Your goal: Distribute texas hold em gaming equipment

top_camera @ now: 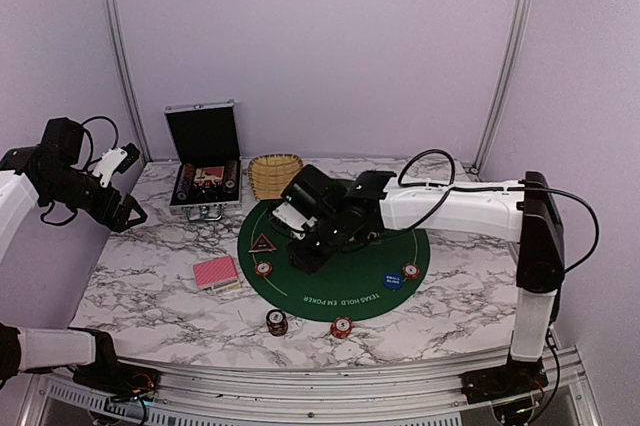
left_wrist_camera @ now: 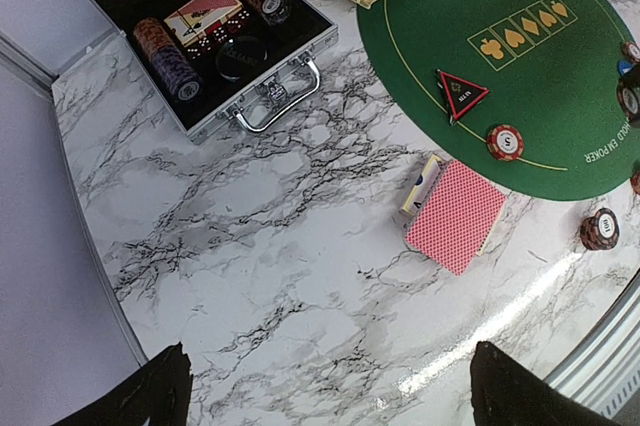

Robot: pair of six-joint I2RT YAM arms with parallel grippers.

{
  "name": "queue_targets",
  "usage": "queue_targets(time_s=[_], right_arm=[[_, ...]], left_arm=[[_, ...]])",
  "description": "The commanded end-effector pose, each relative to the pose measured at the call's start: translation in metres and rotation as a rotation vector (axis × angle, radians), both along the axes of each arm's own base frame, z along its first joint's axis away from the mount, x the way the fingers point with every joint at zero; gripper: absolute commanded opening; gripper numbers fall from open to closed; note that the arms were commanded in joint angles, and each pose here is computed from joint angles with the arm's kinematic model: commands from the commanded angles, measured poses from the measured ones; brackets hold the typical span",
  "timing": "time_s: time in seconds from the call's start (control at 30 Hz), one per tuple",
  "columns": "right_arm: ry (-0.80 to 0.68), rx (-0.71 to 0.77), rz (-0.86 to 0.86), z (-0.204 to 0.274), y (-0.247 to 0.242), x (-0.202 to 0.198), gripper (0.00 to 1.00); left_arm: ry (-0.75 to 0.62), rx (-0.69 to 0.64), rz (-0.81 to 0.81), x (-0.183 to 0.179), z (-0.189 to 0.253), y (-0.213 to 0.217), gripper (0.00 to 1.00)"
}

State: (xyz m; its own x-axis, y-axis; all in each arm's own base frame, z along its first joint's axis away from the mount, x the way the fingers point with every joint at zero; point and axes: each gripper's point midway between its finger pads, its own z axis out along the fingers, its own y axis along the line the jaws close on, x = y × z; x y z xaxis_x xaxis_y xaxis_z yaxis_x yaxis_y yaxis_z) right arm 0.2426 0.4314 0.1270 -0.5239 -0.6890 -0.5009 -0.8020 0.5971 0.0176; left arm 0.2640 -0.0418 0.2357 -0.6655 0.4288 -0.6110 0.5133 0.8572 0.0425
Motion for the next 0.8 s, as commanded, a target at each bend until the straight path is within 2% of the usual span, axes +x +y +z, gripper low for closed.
queue_targets(time_s=[0.0,0.4,0.77], right_arm=[[-0.055,0.019,-0.097,0.028,-0.027,0.039,0.14],[-0.086,0.023,-0.422,0.025,-0.129,0.160,0.13],[-0.060,-0.022,-0.601,-0.011,-0.197,0.229,0.13]], left_arm=[[-0.007,0.006,-0.005,-0.006,0.006,0.000,0.99],[-0.012,0.010,-0.006,-0.007,0.008,0.000,0.99],[-0.002,0.017,-0.011,-0.008,0.004,0.001,0.99]])
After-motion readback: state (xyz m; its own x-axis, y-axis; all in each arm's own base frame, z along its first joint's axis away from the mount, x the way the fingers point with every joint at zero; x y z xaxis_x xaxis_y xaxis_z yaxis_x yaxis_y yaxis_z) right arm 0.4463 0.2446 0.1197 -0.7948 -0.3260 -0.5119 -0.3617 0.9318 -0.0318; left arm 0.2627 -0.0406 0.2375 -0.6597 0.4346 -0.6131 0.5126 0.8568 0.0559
